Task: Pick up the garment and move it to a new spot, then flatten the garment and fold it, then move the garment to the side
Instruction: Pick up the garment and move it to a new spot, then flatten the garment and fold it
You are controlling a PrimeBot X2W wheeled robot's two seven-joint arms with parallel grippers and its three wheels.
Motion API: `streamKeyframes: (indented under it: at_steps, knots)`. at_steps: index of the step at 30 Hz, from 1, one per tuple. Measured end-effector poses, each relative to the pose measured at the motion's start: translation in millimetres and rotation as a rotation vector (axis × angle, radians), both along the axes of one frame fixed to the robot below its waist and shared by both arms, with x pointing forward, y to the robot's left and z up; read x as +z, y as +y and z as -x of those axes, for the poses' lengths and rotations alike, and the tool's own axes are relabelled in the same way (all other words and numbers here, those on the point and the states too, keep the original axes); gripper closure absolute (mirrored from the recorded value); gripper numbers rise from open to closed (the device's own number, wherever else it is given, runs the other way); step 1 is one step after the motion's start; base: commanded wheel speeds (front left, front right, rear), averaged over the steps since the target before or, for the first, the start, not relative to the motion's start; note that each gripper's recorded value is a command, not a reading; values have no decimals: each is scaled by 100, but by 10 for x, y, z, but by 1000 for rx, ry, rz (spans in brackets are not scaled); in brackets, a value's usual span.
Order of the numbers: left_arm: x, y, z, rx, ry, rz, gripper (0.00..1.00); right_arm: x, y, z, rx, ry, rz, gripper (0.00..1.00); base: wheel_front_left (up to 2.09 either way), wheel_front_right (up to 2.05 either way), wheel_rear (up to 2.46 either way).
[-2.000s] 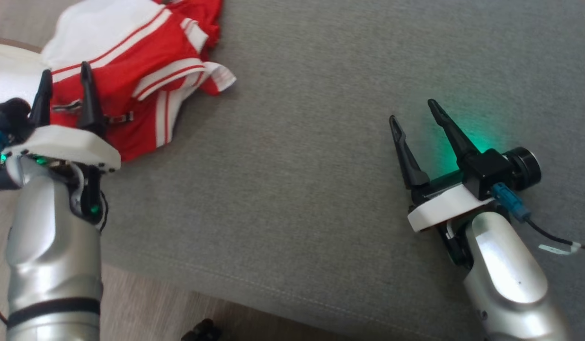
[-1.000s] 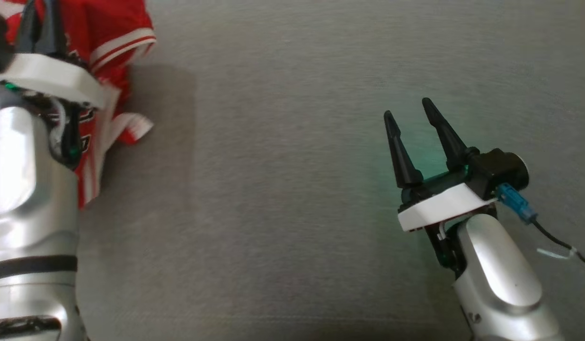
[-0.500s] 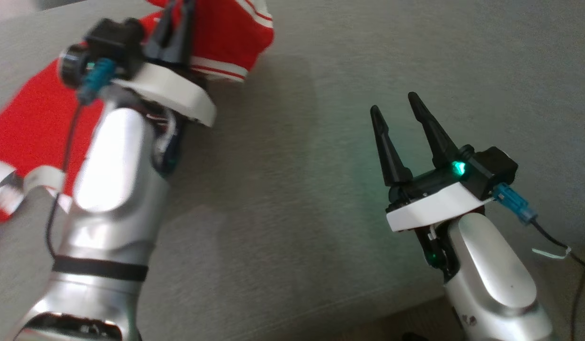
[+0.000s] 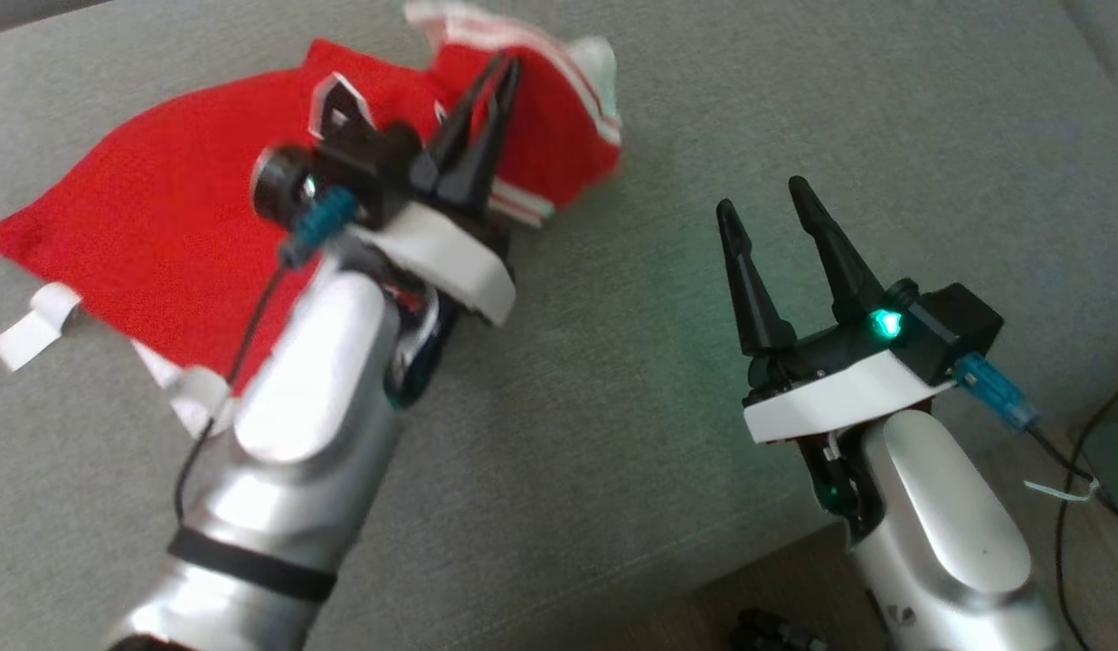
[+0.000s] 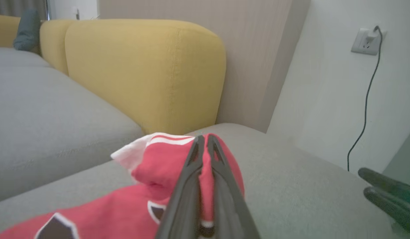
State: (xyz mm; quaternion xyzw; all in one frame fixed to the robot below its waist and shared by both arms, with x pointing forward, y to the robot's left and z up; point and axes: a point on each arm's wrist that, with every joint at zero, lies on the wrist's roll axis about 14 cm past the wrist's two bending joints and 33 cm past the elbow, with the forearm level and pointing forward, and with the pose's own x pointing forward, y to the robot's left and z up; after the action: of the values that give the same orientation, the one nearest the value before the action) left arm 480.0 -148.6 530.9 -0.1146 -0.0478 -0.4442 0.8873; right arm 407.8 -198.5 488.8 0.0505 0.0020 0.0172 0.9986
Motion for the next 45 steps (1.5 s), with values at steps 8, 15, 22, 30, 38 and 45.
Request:
streamKeyframes:
  at_steps: [8,15,22,30,38,45]
  knots:
    - [-290,407,-11,136,75,-49,0,-22,191,-112,54,-4,-14,0,0,0,0]
    - [-498,1141,17,369,131,-84,0,7,393,-189,112,-18,-7,0,0,0,0]
    - [-644,1842,184,572,163,-131,0,-58,605,-153,166,-2,-16,0,0,0,0]
    - [-715,2511,542,756,181,-181,0,-71,793,-93,215,4,-16,0,0,0,0]
    - [-795,2869,911,864,219,-202,0,-171,886,16,238,35,-10,0,0,0,0]
    - [-864,2924,1055,883,251,-203,0,-333,923,10,245,84,-9,0,0,0,0]
